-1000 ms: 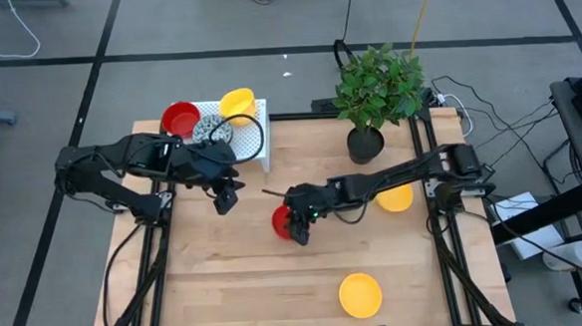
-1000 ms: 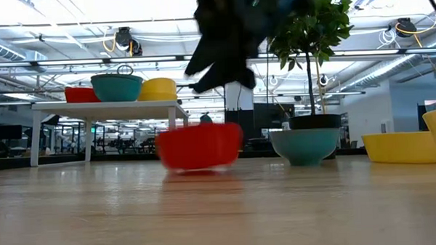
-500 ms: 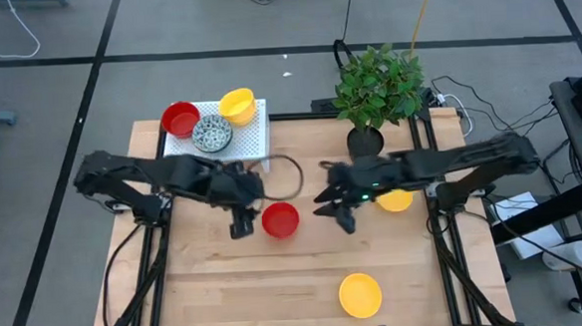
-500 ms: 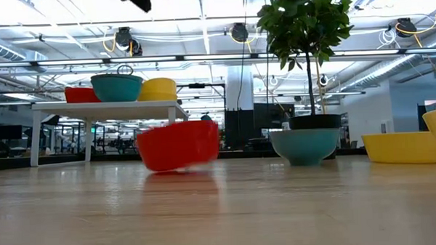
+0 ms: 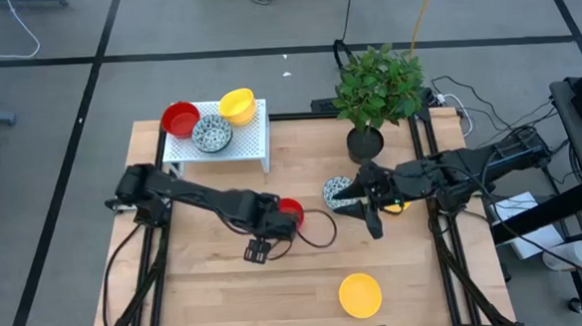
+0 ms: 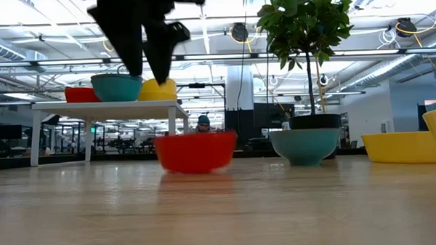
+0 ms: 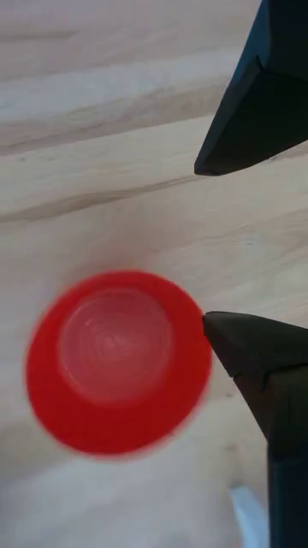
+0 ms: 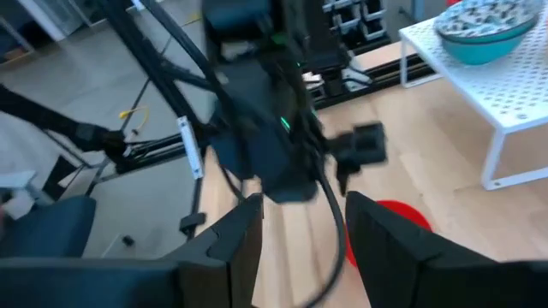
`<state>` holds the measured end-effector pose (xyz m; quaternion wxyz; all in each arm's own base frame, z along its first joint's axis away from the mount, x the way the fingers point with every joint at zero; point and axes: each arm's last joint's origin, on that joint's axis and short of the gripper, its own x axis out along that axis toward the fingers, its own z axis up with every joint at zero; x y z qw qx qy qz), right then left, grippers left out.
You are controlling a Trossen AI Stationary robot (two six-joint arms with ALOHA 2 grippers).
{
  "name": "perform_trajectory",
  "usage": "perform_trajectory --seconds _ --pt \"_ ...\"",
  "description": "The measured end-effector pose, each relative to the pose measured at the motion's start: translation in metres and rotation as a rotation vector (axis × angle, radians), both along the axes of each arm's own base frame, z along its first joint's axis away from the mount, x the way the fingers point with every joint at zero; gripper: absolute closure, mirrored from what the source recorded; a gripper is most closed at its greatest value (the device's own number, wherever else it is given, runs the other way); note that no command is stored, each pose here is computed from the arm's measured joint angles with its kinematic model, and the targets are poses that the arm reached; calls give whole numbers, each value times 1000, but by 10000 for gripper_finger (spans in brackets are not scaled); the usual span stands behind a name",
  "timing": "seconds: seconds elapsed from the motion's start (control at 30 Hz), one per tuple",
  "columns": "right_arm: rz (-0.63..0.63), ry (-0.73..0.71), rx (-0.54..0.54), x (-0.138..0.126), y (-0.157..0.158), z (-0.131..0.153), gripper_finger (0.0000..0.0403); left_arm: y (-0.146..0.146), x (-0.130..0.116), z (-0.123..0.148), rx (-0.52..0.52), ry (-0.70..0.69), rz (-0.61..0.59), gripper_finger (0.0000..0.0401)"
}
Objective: Pick & Place Mini bowls
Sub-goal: Stack the red bowl on the red bowls on the shelf
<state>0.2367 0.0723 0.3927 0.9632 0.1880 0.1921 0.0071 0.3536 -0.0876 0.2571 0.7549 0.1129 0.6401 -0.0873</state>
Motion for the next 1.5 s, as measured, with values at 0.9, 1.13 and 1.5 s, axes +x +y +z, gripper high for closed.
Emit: perform_trajectory --seconds 0.9,1.13,1.5 --pt "63 -3 3 -10 26 0 257 -2 40 -80 73 67 -8 374" --pt "63 -4 3 -10 26 0 259 2 39 -78 68 75 56 391" --pt "64 -6 0 -10 26 0 259 8 23 -35 32 16 124 394"
